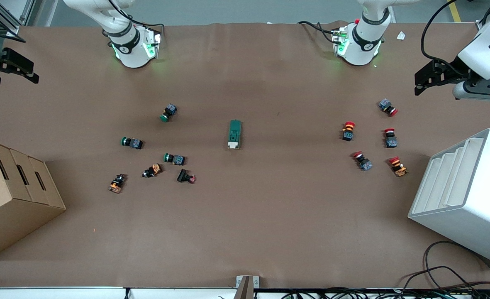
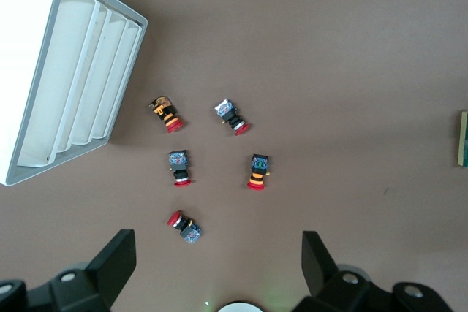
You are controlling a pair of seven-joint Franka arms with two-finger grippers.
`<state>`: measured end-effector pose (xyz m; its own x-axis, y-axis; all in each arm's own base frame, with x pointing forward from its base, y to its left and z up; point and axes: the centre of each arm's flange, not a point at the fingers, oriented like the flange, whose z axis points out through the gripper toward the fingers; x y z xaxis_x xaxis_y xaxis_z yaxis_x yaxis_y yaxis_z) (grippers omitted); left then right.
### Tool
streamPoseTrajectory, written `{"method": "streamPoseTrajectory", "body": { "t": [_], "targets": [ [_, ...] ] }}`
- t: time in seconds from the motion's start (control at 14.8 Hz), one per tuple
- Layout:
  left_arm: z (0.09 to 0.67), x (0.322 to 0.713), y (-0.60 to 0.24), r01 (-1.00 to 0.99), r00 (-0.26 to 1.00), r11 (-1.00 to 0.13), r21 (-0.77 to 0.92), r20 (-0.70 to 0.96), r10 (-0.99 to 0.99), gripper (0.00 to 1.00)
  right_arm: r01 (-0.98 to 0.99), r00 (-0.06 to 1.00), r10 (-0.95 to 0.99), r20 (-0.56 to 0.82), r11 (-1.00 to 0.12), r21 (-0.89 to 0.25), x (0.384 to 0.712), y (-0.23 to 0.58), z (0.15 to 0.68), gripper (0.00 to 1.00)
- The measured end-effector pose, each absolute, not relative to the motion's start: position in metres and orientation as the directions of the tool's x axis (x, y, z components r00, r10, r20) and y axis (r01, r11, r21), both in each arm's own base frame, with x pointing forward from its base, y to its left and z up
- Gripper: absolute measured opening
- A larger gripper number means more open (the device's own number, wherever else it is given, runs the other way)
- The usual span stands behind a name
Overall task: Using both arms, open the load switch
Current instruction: 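Move the left gripper over the green switch's white handle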
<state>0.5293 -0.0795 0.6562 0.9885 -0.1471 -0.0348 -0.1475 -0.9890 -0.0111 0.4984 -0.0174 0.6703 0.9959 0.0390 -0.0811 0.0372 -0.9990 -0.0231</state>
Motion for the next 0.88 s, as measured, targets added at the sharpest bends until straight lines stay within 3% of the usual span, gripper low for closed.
{"method": "streamPoseTrajectory", "body": {
  "t": [0.47,0.68,0.88],
  "targets": [
    [0.656,0.529,-0.090,-0.168,0.985,-0.986,-0.007,-0.034,-0.167,1.00,0.038,0.996,0.039,-0.081,-0.999,-0.023,0.498,-0.017,0.670,1.00],
    [0.637,0.528,-0.150,-0.207,0.977,-0.978,0.002,-0.056,-0.207,1.00,0.038,0.996,0.040,-0.081,-0.999,-0.023,0.498,-0.017,0.670,1.00],
    [0.606,0.519,-0.246,-0.123,0.991,-0.992,0.009,-0.057,-0.123,1.00,0.039,0.996,0.040,-0.081,-0.999,-0.023,0.498,-0.017,0.670,1.00]
  ]
}}
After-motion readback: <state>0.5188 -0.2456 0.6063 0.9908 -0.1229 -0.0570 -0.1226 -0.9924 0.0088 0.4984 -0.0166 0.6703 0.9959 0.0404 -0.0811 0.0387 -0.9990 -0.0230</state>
